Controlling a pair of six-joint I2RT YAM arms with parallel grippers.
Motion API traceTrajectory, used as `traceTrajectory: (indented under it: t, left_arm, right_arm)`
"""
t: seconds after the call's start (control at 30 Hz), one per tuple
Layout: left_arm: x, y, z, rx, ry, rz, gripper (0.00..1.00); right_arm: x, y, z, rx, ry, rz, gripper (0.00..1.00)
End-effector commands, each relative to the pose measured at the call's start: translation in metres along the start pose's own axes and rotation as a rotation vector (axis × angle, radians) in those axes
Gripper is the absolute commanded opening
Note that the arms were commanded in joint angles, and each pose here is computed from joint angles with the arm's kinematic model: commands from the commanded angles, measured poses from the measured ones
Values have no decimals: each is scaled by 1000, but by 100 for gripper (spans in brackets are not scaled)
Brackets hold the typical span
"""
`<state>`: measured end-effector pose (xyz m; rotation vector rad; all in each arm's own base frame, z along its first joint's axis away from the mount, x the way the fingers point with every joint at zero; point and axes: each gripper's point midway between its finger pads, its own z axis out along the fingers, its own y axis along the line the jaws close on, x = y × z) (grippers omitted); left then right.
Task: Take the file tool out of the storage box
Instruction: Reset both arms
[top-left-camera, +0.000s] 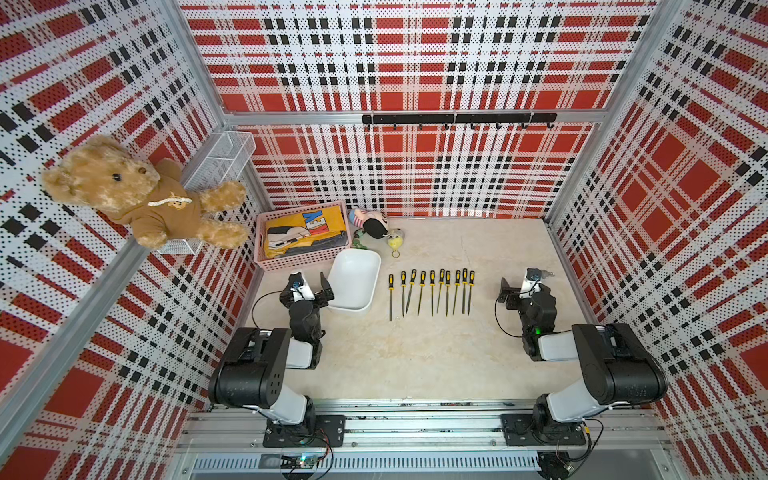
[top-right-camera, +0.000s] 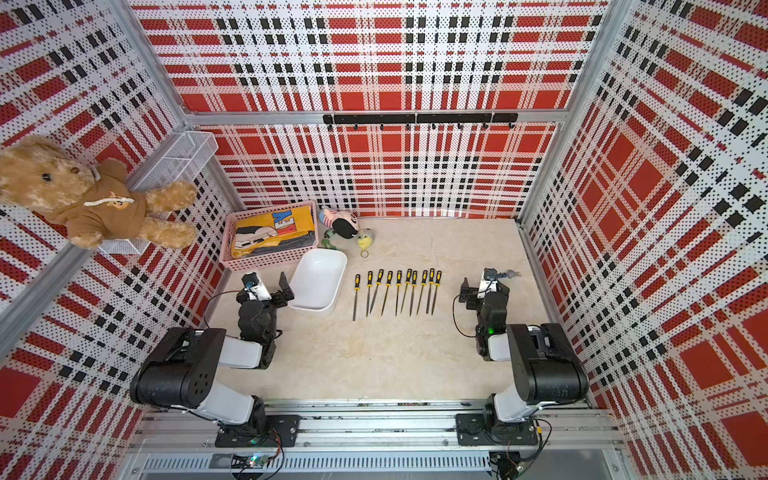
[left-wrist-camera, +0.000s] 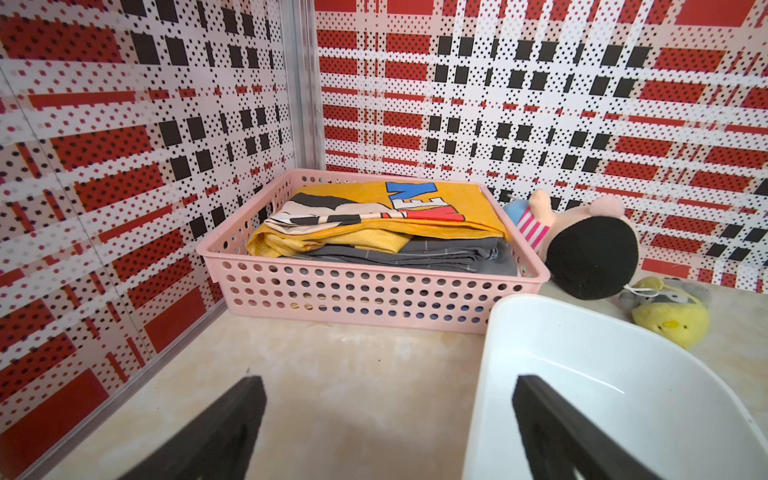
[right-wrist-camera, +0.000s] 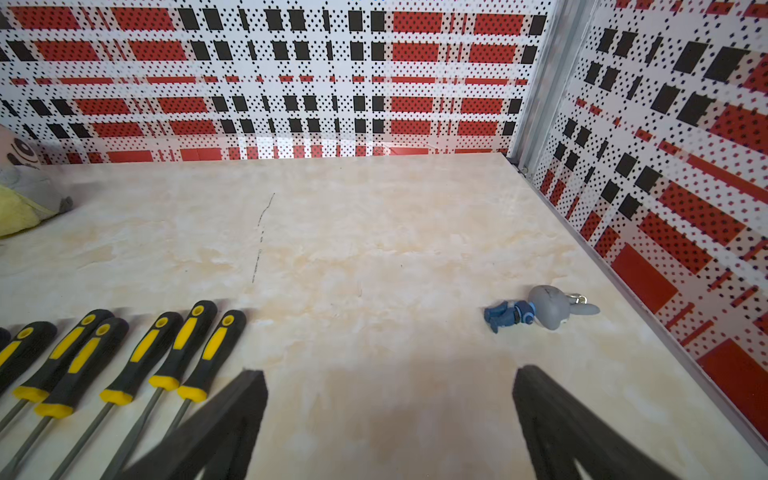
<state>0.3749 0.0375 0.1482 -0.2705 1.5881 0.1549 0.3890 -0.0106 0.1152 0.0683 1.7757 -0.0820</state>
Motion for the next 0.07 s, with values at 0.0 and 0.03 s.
traceTrajectory:
  t: [0.0,0.03]
  left_arm:
    - [-2,2,-1,-7,-13,5,99]
    - [-2,2,-1,-8,-14,6,99]
  right_arm:
    - [-9,1,1,5,-30,-2,100]
    - [-9,1,1,5,-30,-3,100]
